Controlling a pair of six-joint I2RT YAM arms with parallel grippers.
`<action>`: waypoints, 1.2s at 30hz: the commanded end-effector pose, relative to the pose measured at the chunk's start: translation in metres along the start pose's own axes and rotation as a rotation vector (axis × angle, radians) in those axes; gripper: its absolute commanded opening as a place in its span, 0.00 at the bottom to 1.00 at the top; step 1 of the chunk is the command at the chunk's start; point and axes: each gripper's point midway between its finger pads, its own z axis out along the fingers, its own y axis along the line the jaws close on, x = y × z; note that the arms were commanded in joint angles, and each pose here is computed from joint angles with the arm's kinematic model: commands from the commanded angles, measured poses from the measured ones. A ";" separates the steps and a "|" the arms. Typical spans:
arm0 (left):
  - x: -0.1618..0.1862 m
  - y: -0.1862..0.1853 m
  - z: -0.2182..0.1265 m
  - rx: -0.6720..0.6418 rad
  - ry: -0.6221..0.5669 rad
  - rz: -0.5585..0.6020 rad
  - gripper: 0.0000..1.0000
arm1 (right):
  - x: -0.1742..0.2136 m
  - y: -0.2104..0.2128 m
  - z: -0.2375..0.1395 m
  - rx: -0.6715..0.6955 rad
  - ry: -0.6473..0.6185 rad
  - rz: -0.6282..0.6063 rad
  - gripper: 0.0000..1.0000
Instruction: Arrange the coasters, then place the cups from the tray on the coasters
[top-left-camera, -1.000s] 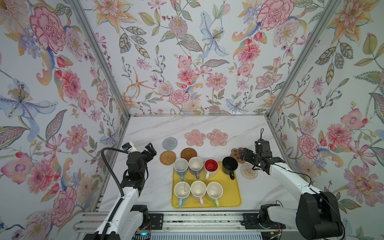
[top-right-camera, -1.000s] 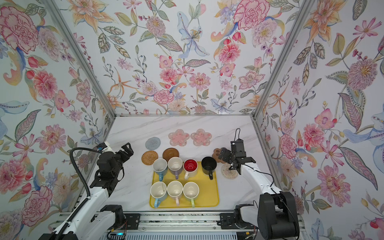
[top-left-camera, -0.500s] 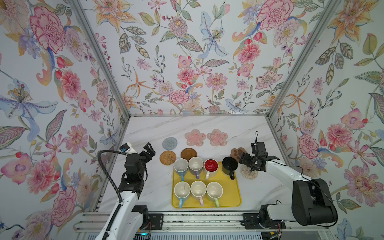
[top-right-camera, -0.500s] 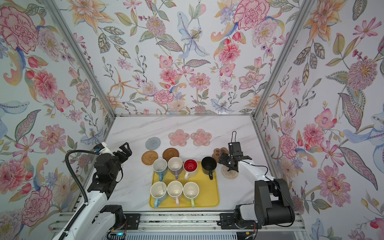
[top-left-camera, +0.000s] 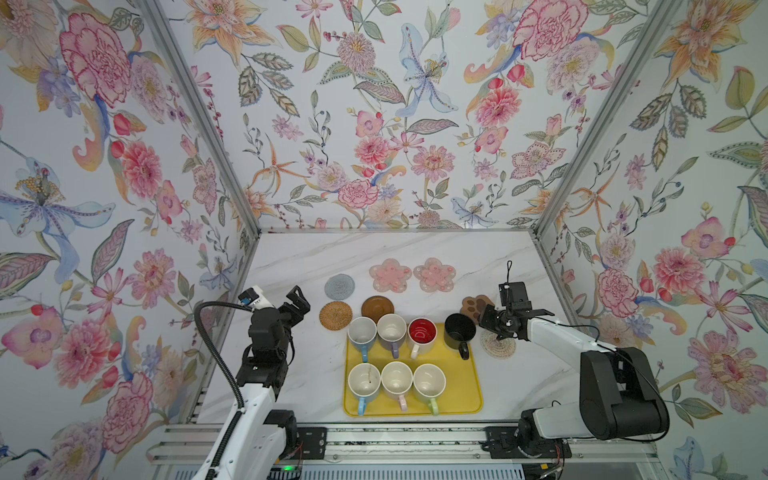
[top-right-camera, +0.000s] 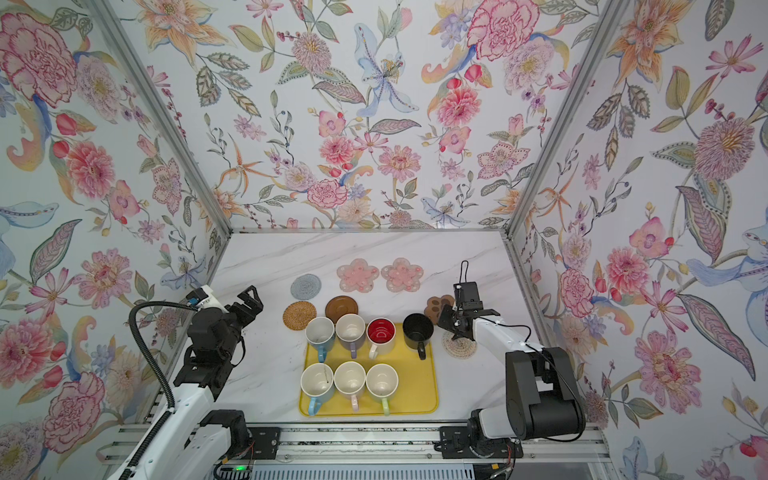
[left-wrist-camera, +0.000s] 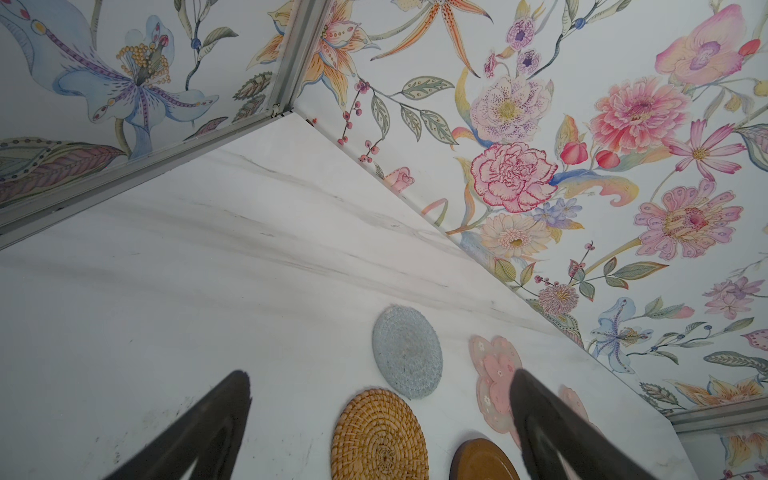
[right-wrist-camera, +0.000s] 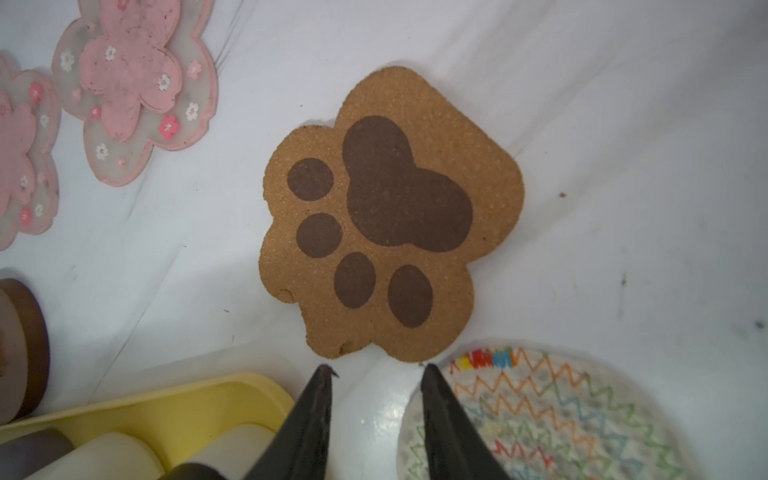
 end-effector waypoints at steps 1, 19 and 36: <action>-0.004 0.002 -0.001 -0.014 -0.013 -0.014 0.99 | 0.005 0.004 0.004 -0.026 0.015 0.004 0.30; -0.001 0.003 -0.003 -0.011 -0.008 -0.018 0.99 | 0.032 0.007 0.013 -0.093 0.072 0.065 0.14; -0.005 0.005 -0.006 -0.023 -0.025 -0.011 0.99 | 0.022 0.011 0.040 -0.098 0.063 0.105 0.12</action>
